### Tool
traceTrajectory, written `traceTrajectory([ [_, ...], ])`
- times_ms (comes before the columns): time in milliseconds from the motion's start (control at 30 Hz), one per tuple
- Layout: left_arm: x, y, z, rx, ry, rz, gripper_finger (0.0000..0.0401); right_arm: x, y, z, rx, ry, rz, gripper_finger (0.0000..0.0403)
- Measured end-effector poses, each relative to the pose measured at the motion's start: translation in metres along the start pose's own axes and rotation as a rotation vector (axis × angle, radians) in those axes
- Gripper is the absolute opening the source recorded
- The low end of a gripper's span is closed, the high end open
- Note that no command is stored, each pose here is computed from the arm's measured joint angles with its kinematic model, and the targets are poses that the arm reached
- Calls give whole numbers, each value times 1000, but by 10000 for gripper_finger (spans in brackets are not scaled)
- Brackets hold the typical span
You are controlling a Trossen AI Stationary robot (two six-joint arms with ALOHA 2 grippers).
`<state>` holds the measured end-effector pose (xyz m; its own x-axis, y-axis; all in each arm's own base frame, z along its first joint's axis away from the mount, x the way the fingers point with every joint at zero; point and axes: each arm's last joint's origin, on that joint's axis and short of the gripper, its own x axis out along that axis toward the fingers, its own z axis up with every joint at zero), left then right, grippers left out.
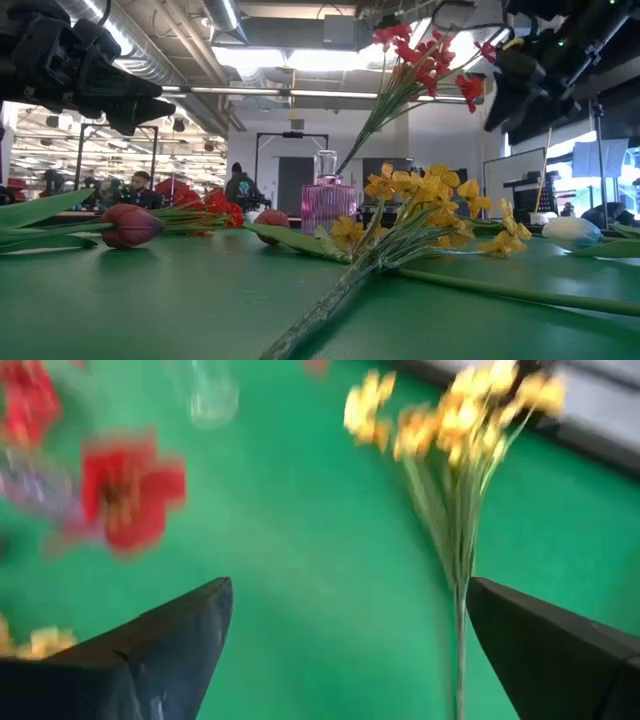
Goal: Sort flowers into vase by color
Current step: Put the right red flowers into the violet vase
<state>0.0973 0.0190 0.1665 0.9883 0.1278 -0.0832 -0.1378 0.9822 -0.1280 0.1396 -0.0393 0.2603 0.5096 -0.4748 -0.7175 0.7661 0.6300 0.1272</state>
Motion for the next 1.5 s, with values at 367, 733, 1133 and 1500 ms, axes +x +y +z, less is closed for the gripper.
traceTrajectory([
  [367, 0, 0, 0, 0, 0, 0, 224, -16, -25, -24, 124, -217, 119, 399],
  [733, 0, 0, 0, 0, 0, 0, 224, 16, -24, -54, 108, -427, 429, 399],
  [1133, 0, 0, 0, 7, -3, 1, 224, 38, -23, -69, 137, -503, 519, 399],
  [1500, 0, 0, 3, 60, -33, 7, 224, 40, -23, -70, 160, -612, 570, 399],
])
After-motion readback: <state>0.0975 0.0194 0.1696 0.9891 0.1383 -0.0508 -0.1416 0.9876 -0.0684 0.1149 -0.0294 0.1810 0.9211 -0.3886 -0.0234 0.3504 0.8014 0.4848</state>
